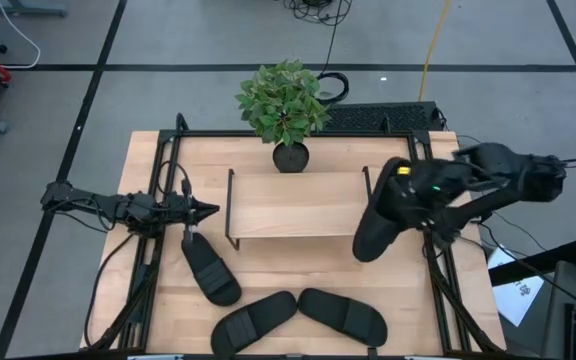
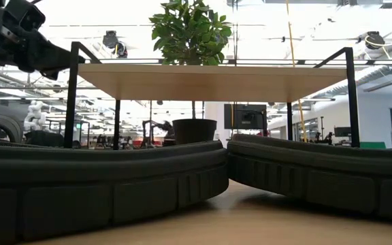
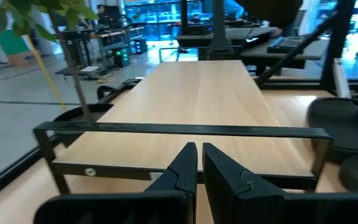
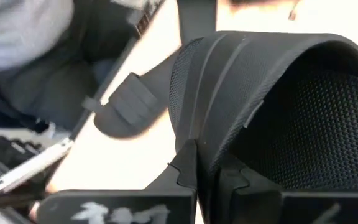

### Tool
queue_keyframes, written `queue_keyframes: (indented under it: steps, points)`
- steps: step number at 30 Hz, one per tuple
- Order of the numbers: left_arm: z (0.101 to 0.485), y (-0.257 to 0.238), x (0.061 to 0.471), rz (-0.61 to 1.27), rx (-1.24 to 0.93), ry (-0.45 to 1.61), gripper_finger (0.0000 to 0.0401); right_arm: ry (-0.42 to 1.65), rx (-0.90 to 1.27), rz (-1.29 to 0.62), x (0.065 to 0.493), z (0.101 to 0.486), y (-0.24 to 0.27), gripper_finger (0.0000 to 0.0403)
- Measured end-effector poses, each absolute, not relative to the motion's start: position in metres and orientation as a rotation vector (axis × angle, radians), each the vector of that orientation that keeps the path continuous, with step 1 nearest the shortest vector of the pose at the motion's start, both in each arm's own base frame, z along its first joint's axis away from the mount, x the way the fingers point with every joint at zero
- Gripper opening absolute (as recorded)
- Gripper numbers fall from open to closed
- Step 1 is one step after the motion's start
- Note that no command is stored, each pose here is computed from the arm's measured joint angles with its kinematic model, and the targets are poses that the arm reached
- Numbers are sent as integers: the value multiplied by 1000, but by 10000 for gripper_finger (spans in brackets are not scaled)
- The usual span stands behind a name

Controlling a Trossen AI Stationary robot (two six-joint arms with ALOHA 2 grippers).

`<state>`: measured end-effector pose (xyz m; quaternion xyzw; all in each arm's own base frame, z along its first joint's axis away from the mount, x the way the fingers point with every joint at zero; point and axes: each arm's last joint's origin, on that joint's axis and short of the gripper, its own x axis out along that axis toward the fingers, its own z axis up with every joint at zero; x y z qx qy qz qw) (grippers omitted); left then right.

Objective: Pick and place slides into the shelf
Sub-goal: Put the black slide on the shelf

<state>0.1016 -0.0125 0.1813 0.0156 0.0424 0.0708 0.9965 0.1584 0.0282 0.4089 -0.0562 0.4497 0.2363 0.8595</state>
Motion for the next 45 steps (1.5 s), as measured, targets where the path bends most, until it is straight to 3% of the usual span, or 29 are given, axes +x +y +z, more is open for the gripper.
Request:
queue_keyframes:
  steps: [5, 13, 18, 31, 35, 45]
  points:
    - [181, -12, 102, 152, 31, 85, 24, 1011, -122, 494, 185, 415, 4, 1]
    - [181, -12, 102, 152, 32, 86, 24, 990, -248, 391, 186, 433, -44, 1]
    - [179, -12, 101, 151, 52, 109, 24, 935, -133, 342, 185, 440, -79, 1]
    - [175, -12, 101, 149, 88, 146, 24, 989, 51, 603, 263, 386, -108, 1]
    - [175, -12, 101, 149, 88, 146, 24, 951, 98, 690, 272, 378, -104, 1]
    - [175, -12, 101, 149, 91, 146, 24, 1128, 281, 710, 274, 328, -101, 1]
